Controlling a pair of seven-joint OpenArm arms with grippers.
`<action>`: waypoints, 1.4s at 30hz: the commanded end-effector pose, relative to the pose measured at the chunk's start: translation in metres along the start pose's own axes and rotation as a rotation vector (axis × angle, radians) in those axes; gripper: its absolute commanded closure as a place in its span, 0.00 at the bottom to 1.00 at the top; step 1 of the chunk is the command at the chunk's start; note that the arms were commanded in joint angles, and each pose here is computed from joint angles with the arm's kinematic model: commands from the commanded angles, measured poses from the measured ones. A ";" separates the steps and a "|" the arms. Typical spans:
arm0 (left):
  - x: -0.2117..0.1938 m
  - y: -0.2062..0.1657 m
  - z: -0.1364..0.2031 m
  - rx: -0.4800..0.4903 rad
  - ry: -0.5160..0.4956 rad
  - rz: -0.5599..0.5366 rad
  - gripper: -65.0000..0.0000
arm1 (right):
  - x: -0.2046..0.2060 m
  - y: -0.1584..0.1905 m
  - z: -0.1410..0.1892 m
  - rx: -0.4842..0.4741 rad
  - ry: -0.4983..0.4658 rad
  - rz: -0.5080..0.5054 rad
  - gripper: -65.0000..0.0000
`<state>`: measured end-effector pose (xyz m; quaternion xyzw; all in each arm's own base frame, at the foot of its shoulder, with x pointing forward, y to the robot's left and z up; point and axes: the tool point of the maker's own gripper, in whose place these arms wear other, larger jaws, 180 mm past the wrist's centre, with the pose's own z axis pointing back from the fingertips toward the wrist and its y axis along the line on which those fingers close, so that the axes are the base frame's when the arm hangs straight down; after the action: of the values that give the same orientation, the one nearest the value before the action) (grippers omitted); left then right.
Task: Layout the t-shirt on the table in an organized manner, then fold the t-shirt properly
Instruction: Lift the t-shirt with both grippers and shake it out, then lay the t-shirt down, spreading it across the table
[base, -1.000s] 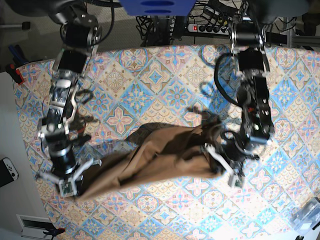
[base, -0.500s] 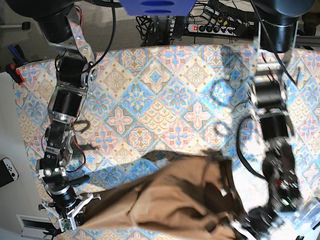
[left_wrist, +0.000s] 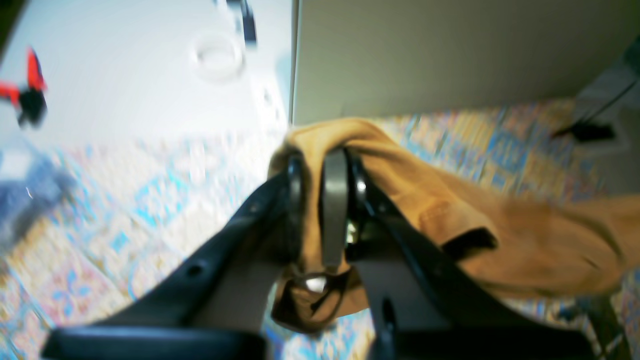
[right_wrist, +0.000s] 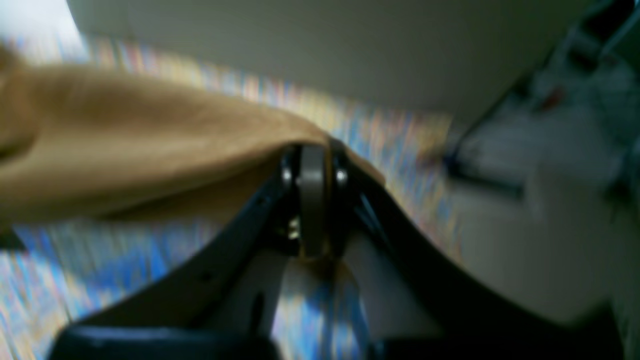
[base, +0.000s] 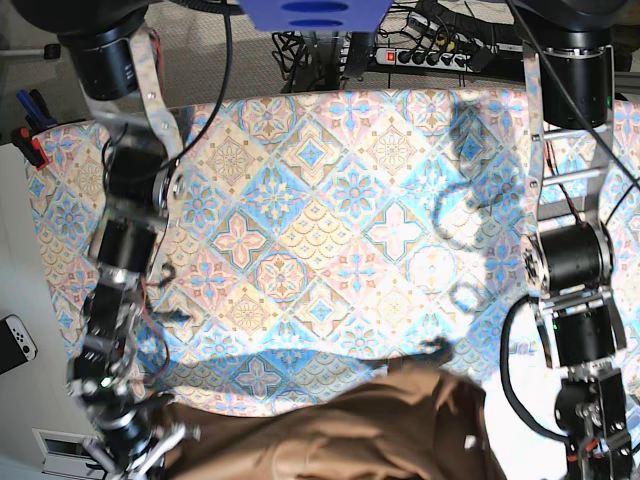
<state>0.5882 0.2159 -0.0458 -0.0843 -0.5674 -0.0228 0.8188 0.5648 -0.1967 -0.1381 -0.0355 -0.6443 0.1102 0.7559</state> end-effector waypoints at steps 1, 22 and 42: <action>0.035 -0.003 0.012 -0.009 -0.086 -0.015 1.00 | 0.006 -0.017 0.002 -0.038 -0.019 -0.025 1.00; -0.227 -0.038 0.088 -0.038 0.374 -0.321 1.00 | -0.231 0.019 0.069 -0.016 0.314 -0.159 1.00; -0.453 -0.020 0.207 -0.067 0.783 -0.206 1.00 | -0.286 0.030 0.138 -0.037 0.425 -0.116 0.65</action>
<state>0.2243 0.2010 -0.4039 -0.0430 -0.1989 -0.1512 0.9673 0.3649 -0.2287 -0.4245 -0.0213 -0.4333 0.0505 0.8996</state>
